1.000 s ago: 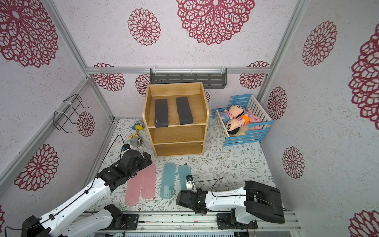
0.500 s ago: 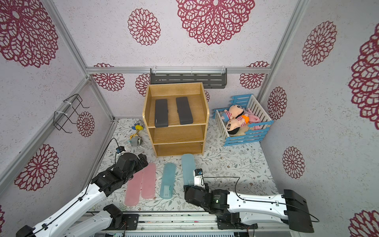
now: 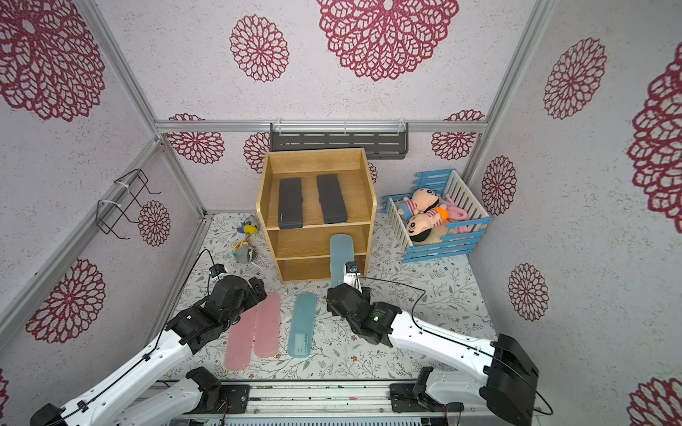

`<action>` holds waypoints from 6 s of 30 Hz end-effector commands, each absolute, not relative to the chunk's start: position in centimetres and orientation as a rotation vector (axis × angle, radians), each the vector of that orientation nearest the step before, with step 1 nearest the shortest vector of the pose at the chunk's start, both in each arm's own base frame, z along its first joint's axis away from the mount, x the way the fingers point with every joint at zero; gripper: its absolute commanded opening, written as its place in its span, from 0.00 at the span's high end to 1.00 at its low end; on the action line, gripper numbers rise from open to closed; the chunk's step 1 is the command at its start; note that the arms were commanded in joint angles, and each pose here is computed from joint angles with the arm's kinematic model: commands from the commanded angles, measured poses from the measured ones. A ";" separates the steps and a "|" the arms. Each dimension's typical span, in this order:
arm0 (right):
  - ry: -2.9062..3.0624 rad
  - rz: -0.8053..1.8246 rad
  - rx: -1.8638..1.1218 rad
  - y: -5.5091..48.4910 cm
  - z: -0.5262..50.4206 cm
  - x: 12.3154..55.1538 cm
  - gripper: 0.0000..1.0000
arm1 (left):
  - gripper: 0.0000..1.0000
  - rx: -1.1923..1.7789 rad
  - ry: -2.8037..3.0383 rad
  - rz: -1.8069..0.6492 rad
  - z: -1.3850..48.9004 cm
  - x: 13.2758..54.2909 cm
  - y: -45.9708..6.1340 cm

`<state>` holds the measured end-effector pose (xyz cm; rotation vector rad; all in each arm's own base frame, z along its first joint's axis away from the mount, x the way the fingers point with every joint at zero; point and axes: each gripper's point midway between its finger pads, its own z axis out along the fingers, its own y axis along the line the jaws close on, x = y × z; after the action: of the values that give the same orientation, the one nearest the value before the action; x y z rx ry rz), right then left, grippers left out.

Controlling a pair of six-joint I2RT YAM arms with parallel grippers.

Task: Place the pencil cases on the shelf according to color
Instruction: Place the pencil case on the shelf, then pick up the pencil case from the center of the board.

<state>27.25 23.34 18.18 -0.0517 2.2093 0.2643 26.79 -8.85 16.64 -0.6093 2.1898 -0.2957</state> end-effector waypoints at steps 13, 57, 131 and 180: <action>2.153 0.244 -0.043 23.8 21.5 36.7 0.32 | 0.03 -0.582 2.208 -0.329 16.2 28.3 -10.6; 2.138 0.367 -0.063 20.8 25.4 32.1 0.33 | 0.03 -0.551 2.241 -0.257 15.9 28.5 -10.3; 2.575 0.240 -0.337 37.3 3.7 17.2 0.01 | 0.03 -0.850 2.338 -0.316 10.9 25.9 -5.1; 2.510 0.306 -0.604 30.2 1.4 16.2 0.01 | 0.03 -0.845 2.343 -0.356 11.5 25.3 -5.6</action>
<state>16.44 30.06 2.33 -0.6403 2.4839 0.2952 25.06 -5.63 11.11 -0.8523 2.3513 -0.3615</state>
